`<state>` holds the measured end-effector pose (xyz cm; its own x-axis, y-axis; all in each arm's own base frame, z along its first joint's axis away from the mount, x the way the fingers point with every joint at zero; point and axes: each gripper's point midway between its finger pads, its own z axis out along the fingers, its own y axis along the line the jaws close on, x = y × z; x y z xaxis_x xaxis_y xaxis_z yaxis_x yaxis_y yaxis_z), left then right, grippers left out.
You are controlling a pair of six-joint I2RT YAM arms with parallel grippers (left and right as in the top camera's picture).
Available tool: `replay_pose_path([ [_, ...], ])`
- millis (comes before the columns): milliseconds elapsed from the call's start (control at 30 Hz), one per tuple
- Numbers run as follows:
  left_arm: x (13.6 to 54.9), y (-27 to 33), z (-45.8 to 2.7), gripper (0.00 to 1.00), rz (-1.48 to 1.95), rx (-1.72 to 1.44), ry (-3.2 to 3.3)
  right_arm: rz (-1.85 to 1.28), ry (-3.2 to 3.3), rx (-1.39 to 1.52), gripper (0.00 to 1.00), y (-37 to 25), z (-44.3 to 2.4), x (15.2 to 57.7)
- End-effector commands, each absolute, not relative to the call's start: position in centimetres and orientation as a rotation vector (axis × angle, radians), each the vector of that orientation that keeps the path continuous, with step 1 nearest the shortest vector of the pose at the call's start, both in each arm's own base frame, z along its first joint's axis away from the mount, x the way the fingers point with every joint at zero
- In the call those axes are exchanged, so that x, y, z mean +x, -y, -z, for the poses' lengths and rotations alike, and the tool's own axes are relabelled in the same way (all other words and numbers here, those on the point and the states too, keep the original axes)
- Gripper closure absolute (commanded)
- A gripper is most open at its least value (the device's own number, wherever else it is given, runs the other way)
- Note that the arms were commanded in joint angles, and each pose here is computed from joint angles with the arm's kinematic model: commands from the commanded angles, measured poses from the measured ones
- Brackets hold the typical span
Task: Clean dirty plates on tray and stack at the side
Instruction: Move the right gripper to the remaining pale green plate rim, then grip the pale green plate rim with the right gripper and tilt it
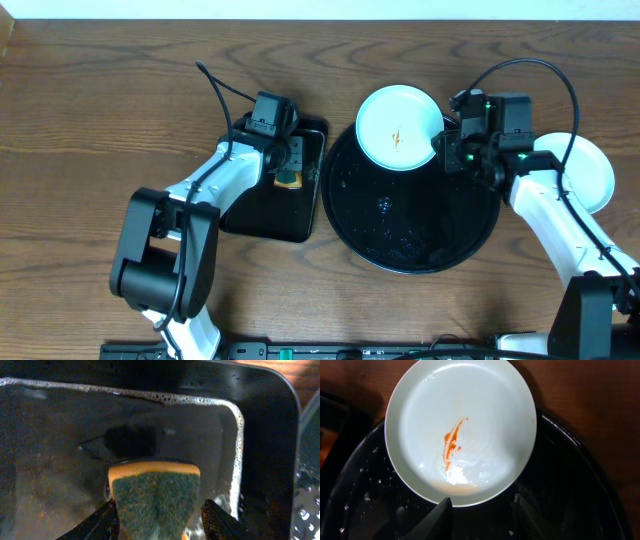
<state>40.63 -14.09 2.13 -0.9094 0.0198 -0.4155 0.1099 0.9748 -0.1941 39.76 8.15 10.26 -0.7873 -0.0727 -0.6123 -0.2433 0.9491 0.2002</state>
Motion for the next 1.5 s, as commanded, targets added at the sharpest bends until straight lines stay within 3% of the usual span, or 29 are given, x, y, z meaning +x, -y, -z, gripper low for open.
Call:
replay_pose_path([
  [0, 41.1, 13.9, -0.7, 0.46, 0.285, 0.092, -2.705, -0.318, -2.489, -0.229, 0.61, -8.4, -9.2, 40.2],
  [33, 41.4, 14.0, -0.7, 0.51, 0.287, 0.092, -2.697, -0.323, -2.5, -0.223, 0.61, -8.5, -8.7, 40.2],
  [100, 41.8, 14.1, -0.8, 0.92, 0.292, 0.093, -2.678, -0.327, -2.512, -0.226, 0.61, -8.8, -8.0, 40.3],
  [267, 42.3, 14.1, -1.8, 0.92, 0.298, 0.094, -2.648, -0.345, -2.528, -0.16, 0.6, -8.8, -6.4, 41.1],
  [333, 41.9, 13.9, -2.2, 0.54, 0.295, 0.091, -2.657, -0.354, -2.531, -0.09, 0.56, -8.6, -5.9, 41.6],
  [367, 41.6, 13.8, -2.4, 0.48, 0.293, 0.09, -2.665, -0.362, -2.531, -0.058, 0.54, -8.5, -5.7, 41.8],
  [567, 39.3, 13.1, -1.8, 0.45, 0.266, 0.088, -2.766, -0.393, -2.554, 0.068, 0.53, -8.2, -3.2, 42.6],
  [733, 38.4, 13.0, -1.3, 0.45, 0.257, 0.09, -2.799, -0.404, -2.598, 0.126, 0.59, -8.2, -1.0, 42.4],
  [933, 38.3, 12.9, -1.2, 0.68, 0.255, 0.09, -2.805, -0.408, -2.617, 0.155, 0.82, -8.1, -0.1, 42.3],
  [1067, 38.2, 12.9, -1.2, 0.78, 0.255, 0.089, -2.807, -0.407, -2.631, 0.158, 0.99, -8.1, 0.1, 42.0],
  [1233, 37.8, 12.8, -1.0, 0.92, 0.249, 0.089, -2.825, -0.392, -2.705, 0.15, 0.99, -7.9, 0.8, 40.3],
  [1467, 37.4, 12.7, -0.9, 0.92, 0.243, 0.089, -2.846, -0.365, -2.812, 0.097, 0.99, -7.6, 0.8, 37.5],
])
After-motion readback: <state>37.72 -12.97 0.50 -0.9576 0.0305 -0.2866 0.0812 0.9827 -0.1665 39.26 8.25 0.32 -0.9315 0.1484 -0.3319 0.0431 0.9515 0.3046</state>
